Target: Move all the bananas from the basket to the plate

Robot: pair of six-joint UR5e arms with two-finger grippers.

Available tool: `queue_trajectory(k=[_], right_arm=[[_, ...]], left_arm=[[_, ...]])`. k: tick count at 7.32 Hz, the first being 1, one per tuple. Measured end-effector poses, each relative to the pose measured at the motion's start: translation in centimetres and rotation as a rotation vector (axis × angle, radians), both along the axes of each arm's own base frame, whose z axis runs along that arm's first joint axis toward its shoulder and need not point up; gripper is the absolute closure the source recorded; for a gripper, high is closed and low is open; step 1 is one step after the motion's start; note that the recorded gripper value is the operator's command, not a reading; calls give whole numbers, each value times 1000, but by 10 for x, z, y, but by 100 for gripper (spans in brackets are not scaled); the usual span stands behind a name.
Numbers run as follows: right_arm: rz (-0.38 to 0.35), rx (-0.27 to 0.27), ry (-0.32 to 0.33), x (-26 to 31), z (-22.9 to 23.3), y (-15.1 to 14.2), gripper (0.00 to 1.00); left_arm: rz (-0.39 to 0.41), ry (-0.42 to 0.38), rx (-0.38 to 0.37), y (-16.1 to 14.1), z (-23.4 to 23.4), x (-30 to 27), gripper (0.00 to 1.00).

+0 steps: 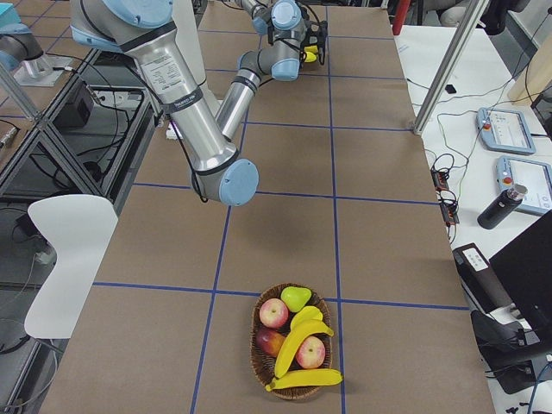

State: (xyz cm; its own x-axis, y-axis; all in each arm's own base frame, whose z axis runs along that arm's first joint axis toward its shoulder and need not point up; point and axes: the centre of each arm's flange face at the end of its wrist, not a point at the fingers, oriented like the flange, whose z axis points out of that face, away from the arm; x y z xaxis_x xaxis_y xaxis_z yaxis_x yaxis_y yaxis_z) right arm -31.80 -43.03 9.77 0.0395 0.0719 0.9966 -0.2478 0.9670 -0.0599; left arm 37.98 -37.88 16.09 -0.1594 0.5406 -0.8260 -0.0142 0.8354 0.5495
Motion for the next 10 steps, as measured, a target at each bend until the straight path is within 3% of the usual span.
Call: queue_trajectory(k=[2,4,6,10], right_arm=[[62,-5,110,19,54,-34,0],[91,7,273,32,104,-70,0],[104,18,380,52,145,-86,0],[86,95,561,108,240,-100,0]], left_arm=[[-37,-81,-69,-8,57,-19,100],[-113,-169,-145,-20,122,-61,100],[-174,-255,-214,-24,183,-98,100],[-296,-473,-150,-28,278,-154,100]])
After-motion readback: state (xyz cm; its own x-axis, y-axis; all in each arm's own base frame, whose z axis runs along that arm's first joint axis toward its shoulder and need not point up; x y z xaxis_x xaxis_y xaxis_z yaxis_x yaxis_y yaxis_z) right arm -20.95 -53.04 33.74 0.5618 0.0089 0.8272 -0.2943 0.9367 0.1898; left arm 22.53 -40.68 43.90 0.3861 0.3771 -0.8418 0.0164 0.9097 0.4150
